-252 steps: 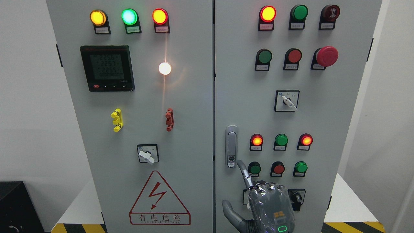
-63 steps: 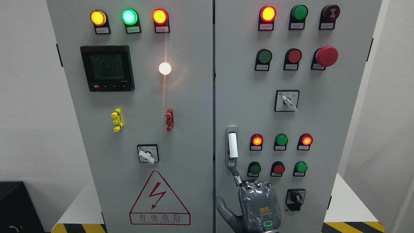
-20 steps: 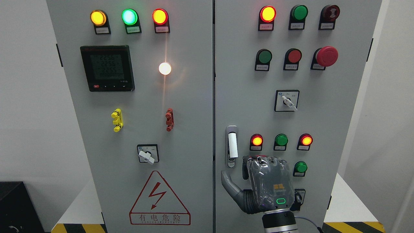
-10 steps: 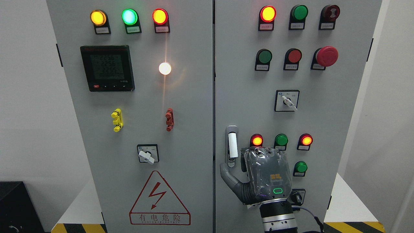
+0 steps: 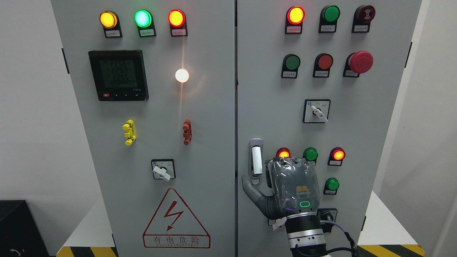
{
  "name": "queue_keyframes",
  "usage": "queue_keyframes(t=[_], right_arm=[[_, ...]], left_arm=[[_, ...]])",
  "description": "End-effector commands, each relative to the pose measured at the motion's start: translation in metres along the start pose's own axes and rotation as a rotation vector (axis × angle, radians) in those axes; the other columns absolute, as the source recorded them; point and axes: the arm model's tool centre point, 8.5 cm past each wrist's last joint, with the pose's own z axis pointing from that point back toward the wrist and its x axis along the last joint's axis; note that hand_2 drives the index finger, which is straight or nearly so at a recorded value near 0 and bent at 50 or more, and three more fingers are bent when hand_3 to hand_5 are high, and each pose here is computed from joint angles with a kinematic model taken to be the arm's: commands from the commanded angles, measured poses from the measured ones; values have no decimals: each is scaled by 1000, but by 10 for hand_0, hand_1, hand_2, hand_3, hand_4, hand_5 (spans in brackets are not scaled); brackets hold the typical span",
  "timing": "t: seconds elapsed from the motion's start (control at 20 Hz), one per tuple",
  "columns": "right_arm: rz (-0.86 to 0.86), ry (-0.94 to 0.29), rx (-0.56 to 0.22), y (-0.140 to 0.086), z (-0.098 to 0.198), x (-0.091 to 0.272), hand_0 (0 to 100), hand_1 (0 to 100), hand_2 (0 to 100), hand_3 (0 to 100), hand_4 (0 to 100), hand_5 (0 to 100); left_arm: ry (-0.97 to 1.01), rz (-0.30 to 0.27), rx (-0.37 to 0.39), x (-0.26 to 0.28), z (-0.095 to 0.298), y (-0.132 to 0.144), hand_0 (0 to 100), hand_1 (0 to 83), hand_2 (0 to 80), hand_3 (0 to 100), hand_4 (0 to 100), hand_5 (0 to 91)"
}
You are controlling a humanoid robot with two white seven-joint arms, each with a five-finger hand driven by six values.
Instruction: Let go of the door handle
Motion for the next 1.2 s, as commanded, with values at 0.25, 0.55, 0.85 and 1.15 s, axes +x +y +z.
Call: queue_keyframes(t=[0.25, 0.55, 0.85, 1.15], right_arm=[[8, 22, 15, 6, -5, -4, 268, 346, 955, 1000, 1000, 1000], [7, 21, 9, 5, -7, -3, 281, 346, 953, 1000, 1000, 1000], [9, 22, 12, 6, -8, -4, 290, 349, 952, 1000, 1000, 1000], [10, 24, 9, 5, -9, -4, 301, 356, 952, 1000, 1000, 1000]], left_arm=[[3, -3, 4, 7, 0, 1, 120, 556, 0, 0, 0, 0], [3, -3, 4, 7, 0, 1, 120, 556, 0, 0, 0, 0], [3, -3, 4, 7, 0, 1, 120, 556, 0, 0, 0, 0], [3, -3, 4, 7, 0, 1, 120, 556, 0, 0, 0, 0]])
